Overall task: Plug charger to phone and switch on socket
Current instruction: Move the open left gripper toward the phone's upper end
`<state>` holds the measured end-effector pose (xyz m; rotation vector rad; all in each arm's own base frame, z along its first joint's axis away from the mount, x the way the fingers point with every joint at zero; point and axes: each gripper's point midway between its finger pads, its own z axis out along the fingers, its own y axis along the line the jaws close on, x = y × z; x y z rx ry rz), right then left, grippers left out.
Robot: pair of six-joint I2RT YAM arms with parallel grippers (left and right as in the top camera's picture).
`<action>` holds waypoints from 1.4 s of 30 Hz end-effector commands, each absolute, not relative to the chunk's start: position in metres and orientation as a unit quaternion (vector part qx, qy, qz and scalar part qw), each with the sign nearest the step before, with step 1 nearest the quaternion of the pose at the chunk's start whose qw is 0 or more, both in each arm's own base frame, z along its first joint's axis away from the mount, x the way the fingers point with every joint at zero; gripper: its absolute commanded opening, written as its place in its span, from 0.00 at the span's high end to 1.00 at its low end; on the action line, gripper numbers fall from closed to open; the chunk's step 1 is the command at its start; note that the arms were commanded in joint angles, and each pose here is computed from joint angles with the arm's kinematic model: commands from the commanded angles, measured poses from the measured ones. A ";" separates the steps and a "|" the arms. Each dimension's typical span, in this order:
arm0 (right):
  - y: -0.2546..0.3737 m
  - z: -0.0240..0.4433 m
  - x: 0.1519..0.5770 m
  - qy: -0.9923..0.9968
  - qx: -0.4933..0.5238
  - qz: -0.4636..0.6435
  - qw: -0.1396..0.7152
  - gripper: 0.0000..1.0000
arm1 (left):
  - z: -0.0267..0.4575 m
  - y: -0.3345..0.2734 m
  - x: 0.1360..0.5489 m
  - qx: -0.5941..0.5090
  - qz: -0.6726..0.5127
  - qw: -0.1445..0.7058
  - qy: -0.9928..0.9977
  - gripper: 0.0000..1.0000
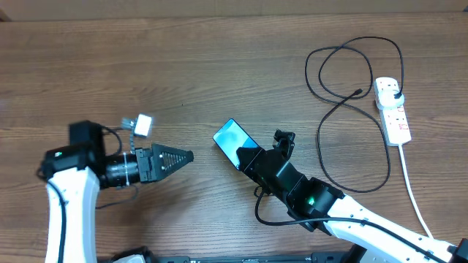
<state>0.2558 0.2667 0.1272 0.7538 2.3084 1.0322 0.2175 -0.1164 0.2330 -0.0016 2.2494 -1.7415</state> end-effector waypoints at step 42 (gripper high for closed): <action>0.292 0.152 0.242 0.817 0.313 0.454 0.166 0.96 | 0.178 -0.116 0.239 -0.189 -0.710 -0.009 0.679 0.00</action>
